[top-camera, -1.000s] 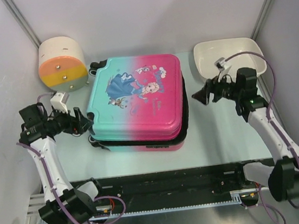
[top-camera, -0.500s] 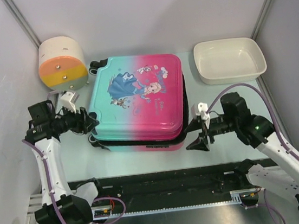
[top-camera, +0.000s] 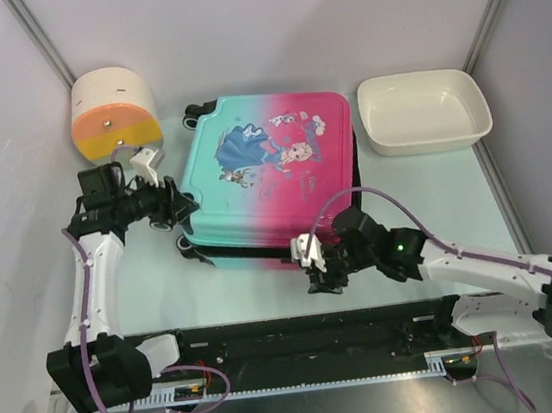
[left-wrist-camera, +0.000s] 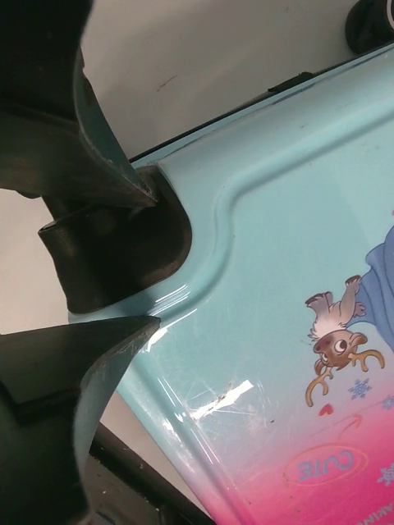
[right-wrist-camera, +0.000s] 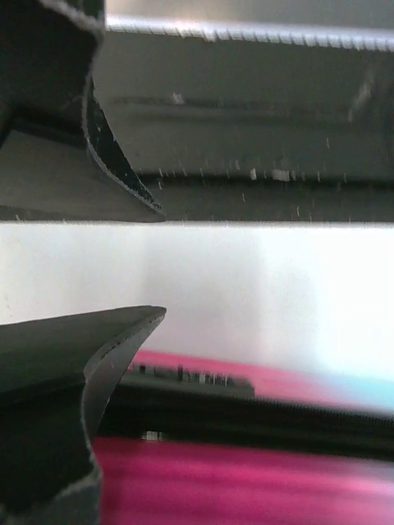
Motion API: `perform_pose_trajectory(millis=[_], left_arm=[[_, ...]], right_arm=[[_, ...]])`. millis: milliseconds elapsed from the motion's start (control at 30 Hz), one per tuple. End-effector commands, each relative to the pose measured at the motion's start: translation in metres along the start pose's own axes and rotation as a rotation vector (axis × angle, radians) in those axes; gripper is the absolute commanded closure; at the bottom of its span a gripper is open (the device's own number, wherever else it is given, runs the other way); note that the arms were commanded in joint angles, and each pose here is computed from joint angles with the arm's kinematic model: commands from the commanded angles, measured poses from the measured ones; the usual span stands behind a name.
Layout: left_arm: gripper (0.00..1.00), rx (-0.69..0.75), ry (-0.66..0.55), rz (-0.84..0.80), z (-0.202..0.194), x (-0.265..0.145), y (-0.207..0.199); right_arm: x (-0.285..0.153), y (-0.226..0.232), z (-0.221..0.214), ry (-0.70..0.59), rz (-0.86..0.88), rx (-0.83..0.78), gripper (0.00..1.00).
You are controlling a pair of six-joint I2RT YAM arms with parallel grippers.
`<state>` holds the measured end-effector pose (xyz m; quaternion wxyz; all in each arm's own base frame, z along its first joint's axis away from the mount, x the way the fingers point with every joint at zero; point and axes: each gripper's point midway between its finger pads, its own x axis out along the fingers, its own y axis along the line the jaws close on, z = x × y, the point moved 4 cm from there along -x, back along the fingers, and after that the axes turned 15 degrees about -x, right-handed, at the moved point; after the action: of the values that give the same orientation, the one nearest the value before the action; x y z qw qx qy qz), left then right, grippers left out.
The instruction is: Open, take out, and arrange the luggage
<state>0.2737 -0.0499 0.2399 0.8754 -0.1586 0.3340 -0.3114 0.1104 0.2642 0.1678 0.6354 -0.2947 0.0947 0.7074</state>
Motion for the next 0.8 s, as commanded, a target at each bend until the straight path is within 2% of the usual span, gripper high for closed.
perform_pose_trajectory(millis=[0,133,333,467,533,567,767], left_arm=[[0.44,-0.177,0.184,-0.041,-0.045,0.034,0.007],[0.39,-0.197,0.168,-0.033,-0.041,0.035,0.008],[0.32,-0.217,0.124,-0.04,-0.019,0.035,0.012],[0.13,-0.171,0.017,-0.034,0.012,0.012,0.013],[0.07,-0.151,-0.047,-0.02,0.024,-0.006,0.017],[0.01,-0.085,-0.057,-0.021,0.029,-0.015,0.015],[0.0,0.178,-0.019,0.149,0.024,-0.043,0.025]], right_arm=[[0.004,-0.067,-0.007,0.019,-0.266,-0.055,0.52],[0.001,-0.106,-0.039,0.089,-0.375,-0.049,0.53],[-0.015,-0.155,-0.053,0.115,-0.522,-0.08,0.54],[-0.024,-0.169,-0.051,0.11,-0.542,-0.098,0.54],[-0.026,-0.172,-0.047,0.093,-0.553,-0.111,0.53],[-0.028,-0.176,-0.043,0.083,-0.561,-0.115,0.53],[-0.037,-0.201,-0.038,0.068,-0.629,-0.038,0.52]])
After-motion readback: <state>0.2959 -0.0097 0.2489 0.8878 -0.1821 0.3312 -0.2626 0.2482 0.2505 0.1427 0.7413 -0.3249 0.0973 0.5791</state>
